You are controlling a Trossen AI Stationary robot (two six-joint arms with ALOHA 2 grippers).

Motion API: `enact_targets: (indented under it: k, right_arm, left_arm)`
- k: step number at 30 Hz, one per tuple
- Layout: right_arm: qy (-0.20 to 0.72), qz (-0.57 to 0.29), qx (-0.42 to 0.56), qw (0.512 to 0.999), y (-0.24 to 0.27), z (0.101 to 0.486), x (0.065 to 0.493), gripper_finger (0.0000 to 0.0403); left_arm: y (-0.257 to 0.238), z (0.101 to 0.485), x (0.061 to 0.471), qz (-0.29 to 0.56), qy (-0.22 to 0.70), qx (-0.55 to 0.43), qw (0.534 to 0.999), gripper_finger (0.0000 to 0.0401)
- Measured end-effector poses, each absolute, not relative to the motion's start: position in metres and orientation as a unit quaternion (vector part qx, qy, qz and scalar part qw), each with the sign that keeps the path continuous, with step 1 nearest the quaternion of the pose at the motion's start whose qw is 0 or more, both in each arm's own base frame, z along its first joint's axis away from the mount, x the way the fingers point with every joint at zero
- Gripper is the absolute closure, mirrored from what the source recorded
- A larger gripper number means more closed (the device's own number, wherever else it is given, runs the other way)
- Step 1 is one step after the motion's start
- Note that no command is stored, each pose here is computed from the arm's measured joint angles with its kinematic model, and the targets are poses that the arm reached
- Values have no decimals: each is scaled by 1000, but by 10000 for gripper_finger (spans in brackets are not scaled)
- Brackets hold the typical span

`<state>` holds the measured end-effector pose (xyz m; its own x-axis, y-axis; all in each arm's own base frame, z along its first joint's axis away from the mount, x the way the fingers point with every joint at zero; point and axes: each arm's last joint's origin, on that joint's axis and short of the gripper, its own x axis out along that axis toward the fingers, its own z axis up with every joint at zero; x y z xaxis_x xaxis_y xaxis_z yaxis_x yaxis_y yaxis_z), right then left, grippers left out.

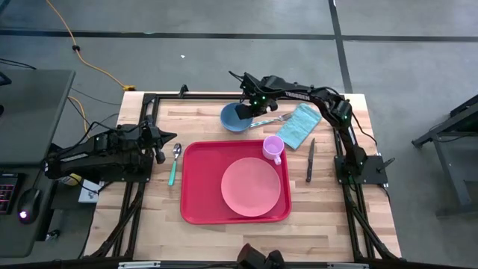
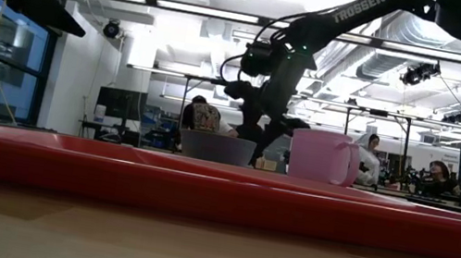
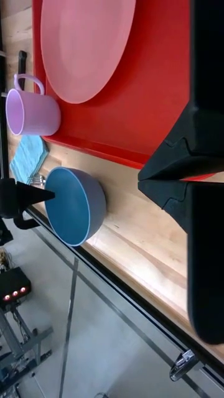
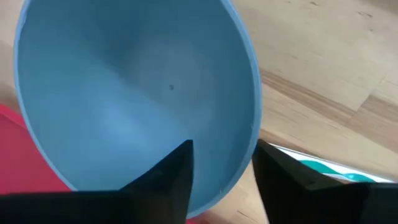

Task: Set up tray
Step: Put the blue bowl on top of the pink plate

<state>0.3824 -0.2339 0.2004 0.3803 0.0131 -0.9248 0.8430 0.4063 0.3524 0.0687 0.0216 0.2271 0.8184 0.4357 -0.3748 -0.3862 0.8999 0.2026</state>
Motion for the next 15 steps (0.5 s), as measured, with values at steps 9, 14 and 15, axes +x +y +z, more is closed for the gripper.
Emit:
enact_targets:
  k: [9, 14, 15]
  right_arm:
    - [470, -286, 438, 711, -235, 201, 383, 386]
    - [472, -282, 433, 714, -235, 201, 383, 400]
    - [473, -278, 432, 715, -235, 201, 383, 401]
  left_arm:
    - [22, 227, 69, 215, 210, 59, 952, 361]
    - [22, 227, 69, 215, 210, 59, 952, 361]
    - [22, 227, 69, 216, 210, 59, 952, 361]
